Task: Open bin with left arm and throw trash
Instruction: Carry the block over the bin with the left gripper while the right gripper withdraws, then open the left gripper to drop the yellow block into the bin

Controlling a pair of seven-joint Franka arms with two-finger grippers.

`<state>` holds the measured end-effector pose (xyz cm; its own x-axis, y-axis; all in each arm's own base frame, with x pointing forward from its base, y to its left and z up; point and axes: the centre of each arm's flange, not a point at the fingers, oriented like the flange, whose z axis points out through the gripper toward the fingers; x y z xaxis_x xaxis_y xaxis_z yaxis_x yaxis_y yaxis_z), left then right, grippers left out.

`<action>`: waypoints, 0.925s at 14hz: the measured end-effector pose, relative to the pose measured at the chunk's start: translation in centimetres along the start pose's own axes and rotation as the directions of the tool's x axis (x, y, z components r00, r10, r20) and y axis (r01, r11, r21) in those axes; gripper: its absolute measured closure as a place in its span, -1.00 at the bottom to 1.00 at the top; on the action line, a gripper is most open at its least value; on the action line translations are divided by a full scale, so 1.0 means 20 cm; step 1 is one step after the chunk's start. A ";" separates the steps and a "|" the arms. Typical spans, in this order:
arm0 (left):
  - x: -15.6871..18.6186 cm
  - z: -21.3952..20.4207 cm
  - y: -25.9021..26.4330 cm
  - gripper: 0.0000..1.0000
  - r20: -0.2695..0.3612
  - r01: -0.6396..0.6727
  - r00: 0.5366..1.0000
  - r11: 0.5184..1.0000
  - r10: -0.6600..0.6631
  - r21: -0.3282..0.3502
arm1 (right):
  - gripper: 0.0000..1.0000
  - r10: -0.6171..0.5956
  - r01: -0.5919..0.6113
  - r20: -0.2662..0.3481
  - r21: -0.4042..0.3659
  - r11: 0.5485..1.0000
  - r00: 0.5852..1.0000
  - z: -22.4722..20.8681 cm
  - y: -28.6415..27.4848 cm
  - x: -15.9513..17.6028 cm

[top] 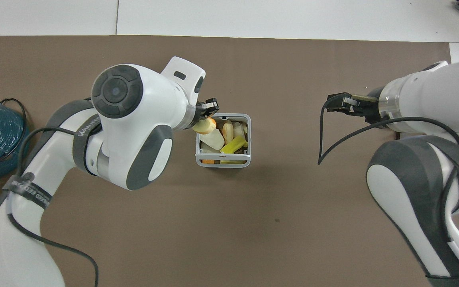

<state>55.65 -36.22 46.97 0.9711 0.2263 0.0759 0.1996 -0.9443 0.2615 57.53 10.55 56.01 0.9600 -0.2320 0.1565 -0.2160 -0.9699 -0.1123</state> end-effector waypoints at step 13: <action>-0.18 0.33 0.03 -0.01 0.042 -0.017 0.999 0.999 0.016 0.035 | -1.00 -0.071 0.075 0.077 -0.049 0.996 0.994 -0.37 0.56 0.11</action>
<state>53.22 -39.21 40.59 0.9788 0.2010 0.0396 0.1872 -0.9560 0.2260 55.99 -1.37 62.32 0.9838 -0.1560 0.0881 -0.1519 -0.9870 -0.0516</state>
